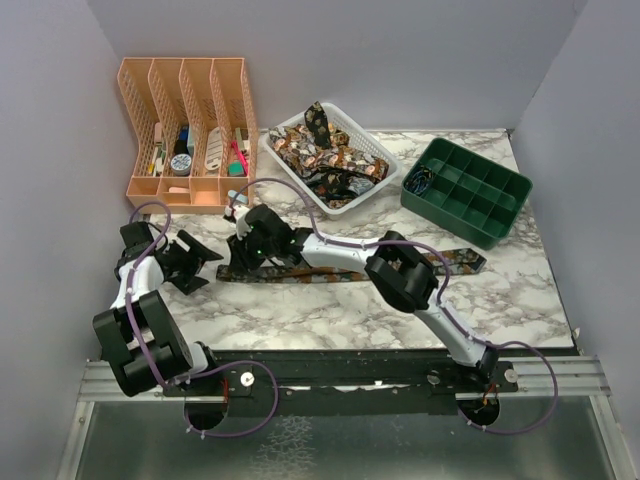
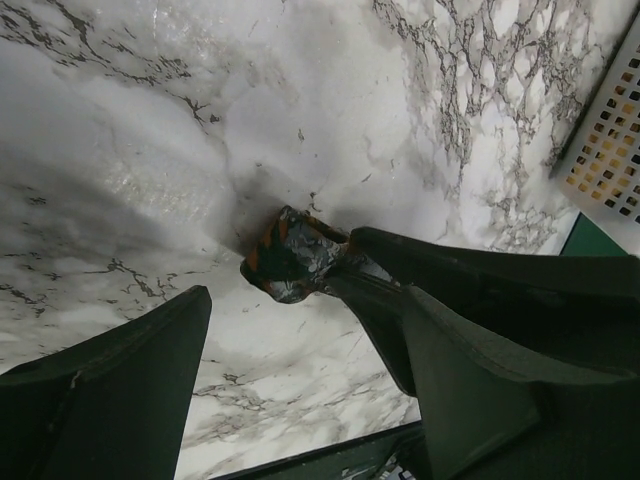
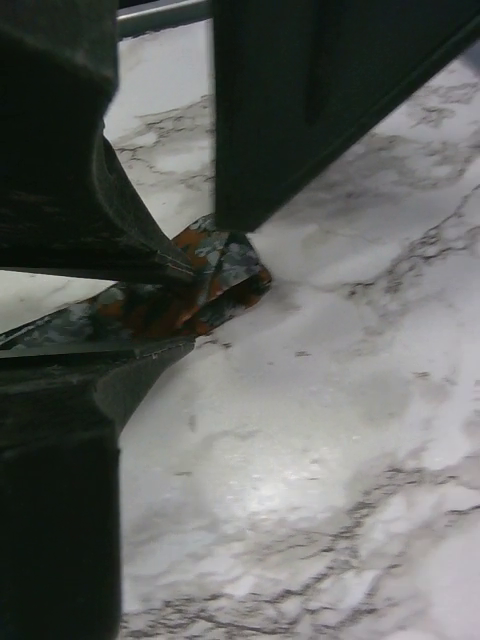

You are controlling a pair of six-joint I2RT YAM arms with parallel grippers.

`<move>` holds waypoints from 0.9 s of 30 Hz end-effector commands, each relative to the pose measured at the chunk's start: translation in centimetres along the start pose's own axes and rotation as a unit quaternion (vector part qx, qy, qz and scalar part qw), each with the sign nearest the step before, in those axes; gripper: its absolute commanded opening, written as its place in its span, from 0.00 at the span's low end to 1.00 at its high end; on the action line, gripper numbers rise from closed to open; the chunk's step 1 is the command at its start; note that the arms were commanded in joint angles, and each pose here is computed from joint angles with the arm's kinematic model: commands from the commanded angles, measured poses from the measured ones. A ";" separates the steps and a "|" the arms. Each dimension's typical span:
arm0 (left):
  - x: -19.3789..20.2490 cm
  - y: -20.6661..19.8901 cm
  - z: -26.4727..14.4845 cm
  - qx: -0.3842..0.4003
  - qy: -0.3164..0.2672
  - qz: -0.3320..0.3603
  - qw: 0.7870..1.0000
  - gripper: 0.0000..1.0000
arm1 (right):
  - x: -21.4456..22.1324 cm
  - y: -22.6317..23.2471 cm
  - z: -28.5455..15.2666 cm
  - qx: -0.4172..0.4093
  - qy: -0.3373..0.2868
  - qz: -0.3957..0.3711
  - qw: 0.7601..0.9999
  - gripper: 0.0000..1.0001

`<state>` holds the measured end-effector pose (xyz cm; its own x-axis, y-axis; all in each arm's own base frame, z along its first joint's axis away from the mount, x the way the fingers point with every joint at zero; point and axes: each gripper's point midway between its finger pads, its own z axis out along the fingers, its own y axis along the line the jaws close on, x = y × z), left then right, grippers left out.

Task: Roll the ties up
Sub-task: Flatten out the tie at the center of the board.

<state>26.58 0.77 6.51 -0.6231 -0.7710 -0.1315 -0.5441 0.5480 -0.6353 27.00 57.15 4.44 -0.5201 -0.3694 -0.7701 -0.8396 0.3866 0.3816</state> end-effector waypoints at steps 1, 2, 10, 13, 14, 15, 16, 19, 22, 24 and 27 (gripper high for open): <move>-0.4 -0.4 -0.2 0.009 -0.008 0.029 1.000 0.78 | 0.1 -0.1 1.8 0.006 0.026 0.002 1.000 0.33; -0.5 -0.3 -0.2 0.005 -0.008 0.033 0.999 0.78 | 0.1 -0.3 1.9 0.011 0.030 0.005 0.999 0.33; -2.2 0.2 0.1 -0.018 -0.002 0.069 0.997 0.72 | -5.1 -3.6 -5.0 0.084 -0.035 0.036 0.995 0.42; -1.7 -0.5 0.4 0.009 0.013 0.078 0.997 0.69 | -6.6 -4.4 -9.7 0.077 -0.058 0.043 0.994 0.48; -1.7 -0.7 0.4 0.011 0.012 0.080 0.997 0.68 | -6.3 -4.8 -11.0 0.086 -0.055 0.043 0.994 0.49; -1.7 -0.7 0.4 0.012 0.011 0.081 0.997 0.68 | -6.0 -5.4 -12.2 0.099 -0.055 0.046 0.992 0.50; -1.7 -0.8 0.4 0.015 0.009 0.082 0.996 0.68 | -5.5 -6.2 -13.5 0.119 -0.055 0.053 0.990 0.51; -1.2 -1.0 0.8 0.023 0.023 0.084 0.996 0.70 | -3.7 -8.3 -17.0 0.156 -0.048 0.079 0.983 0.53; -0.1 -1.3 1.7 0.036 0.052 0.088 0.994 0.70 | -0.9 -10.4 -20.2 0.191 -0.031 0.103 0.976 0.54; 0.2 -1.4 2.1 0.034 0.062 0.094 0.993 0.70 | 0.2 -11.4 -22.3 0.210 -0.027 0.114 0.971 0.55; 0.5 -1.8 2.2 0.029 0.070 0.101 0.992 0.70 | 1.4 -12.7 -25.1 0.237 -0.026 0.130 0.962 0.56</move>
<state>27.79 -0.47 5.15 -0.7587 -0.6368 -0.1376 -0.4281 0.6465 -0.6315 33.83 34.98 13.39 -0.6273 -0.1575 -0.7627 -0.5905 0.7347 0.3339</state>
